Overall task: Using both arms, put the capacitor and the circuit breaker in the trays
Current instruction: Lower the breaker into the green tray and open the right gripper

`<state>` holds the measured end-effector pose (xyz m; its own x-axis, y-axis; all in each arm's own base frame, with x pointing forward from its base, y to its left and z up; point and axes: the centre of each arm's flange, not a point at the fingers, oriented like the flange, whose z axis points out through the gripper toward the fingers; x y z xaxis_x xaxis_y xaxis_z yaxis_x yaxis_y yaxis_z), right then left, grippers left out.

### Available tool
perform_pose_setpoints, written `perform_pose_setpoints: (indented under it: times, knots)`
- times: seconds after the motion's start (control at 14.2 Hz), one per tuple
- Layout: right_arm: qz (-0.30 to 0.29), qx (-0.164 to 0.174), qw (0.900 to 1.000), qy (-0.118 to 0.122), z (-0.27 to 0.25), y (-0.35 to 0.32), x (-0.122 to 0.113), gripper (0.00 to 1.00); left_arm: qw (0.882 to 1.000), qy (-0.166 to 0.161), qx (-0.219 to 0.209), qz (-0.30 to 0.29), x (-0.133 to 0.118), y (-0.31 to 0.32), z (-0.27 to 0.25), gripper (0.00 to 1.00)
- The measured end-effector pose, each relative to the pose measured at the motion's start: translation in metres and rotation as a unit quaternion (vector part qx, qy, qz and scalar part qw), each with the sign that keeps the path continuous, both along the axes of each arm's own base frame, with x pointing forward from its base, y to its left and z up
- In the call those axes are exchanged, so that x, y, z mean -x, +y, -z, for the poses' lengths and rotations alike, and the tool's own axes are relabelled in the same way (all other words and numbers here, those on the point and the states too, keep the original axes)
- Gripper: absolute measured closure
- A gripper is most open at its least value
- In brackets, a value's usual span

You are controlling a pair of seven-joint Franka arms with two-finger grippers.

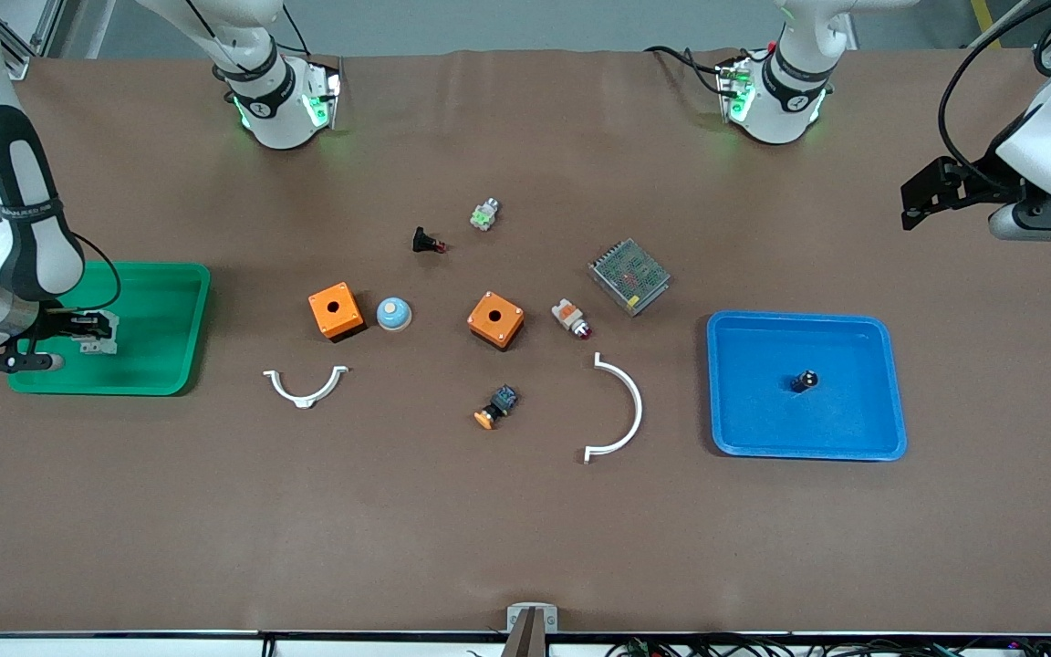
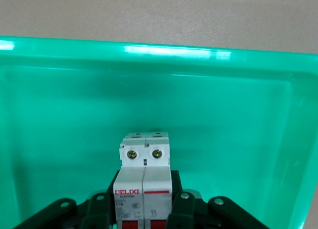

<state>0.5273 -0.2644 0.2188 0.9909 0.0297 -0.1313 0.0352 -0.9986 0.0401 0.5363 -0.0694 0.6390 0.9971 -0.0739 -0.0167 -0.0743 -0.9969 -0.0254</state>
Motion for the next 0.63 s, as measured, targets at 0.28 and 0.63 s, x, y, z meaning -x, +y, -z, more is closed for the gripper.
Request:
perform_pose_setpoints:
  times: [0.28, 0.63]
  knots:
    - [0.004, 0.009, 1.000, -0.013, 0.008, -0.006, -0.001, 0.60, 1.000, 0.000, 0.000, -0.001, 0.000, 0.001, 0.000, 0.00]
    - [0.006, 0.002, 1.000, -0.006, -0.007, -0.006, -0.004, 0.32, 1.000, -0.001, 0.000, -0.006, -0.001, 0.006, -0.001, 0.00]
